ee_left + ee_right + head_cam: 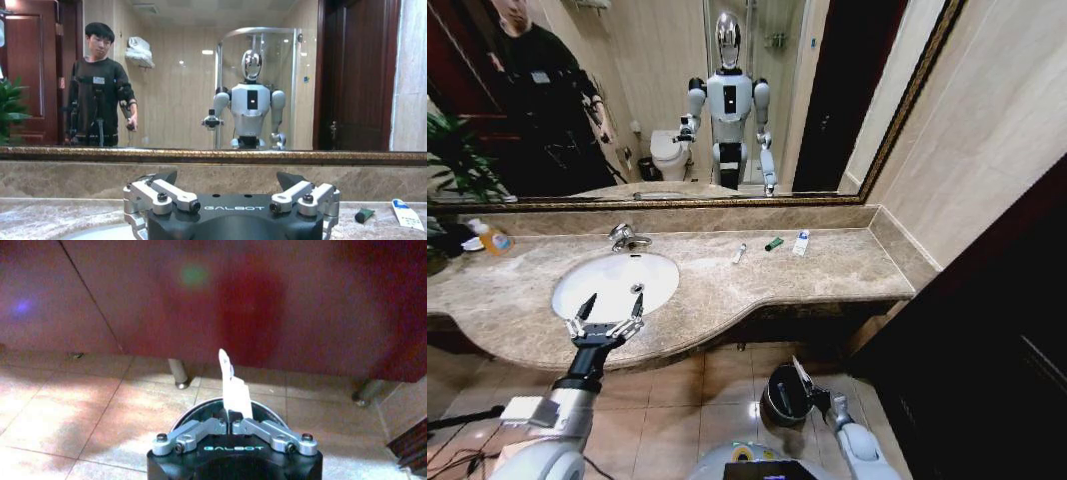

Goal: Pick up the trash from the sink and place it in the trash bin.

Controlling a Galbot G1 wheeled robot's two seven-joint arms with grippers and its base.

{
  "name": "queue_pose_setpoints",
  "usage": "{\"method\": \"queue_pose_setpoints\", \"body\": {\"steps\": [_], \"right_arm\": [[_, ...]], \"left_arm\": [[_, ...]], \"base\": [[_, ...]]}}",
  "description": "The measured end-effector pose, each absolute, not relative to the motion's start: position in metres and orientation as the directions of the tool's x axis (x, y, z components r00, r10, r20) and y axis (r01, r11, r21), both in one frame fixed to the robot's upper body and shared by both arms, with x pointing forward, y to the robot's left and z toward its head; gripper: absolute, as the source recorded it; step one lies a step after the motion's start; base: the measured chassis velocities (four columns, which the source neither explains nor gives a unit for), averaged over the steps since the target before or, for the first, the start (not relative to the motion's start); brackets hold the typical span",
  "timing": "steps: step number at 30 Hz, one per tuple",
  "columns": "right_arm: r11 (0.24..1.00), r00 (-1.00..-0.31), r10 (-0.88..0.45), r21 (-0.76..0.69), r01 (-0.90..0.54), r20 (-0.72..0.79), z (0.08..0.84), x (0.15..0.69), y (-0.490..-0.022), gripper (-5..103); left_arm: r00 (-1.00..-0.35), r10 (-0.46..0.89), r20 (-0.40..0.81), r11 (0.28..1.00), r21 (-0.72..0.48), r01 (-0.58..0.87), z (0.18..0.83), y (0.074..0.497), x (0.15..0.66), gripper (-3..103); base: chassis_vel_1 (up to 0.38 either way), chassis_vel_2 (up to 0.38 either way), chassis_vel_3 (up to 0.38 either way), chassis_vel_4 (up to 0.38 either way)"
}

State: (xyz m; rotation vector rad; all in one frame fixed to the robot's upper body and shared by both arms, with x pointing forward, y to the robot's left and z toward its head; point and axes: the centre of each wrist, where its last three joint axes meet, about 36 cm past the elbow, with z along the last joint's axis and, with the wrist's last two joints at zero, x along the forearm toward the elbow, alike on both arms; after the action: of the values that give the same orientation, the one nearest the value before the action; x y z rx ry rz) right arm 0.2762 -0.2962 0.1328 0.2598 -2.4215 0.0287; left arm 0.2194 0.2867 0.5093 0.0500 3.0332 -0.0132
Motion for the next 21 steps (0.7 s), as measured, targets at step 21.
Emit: {"method": "queue_pose_setpoints", "body": {"steps": [21], "right_arm": [[0.979,-0.729,-0.166,0.022,-0.203,0.664,0.117,0.271,-0.283,9]], "left_arm": [[-0.994,0.032,-0.108,0.999,-0.007,0.033,0.509,0.287,0.219,100]], "base": [[0.000,0.000,0.000,0.000]]}}
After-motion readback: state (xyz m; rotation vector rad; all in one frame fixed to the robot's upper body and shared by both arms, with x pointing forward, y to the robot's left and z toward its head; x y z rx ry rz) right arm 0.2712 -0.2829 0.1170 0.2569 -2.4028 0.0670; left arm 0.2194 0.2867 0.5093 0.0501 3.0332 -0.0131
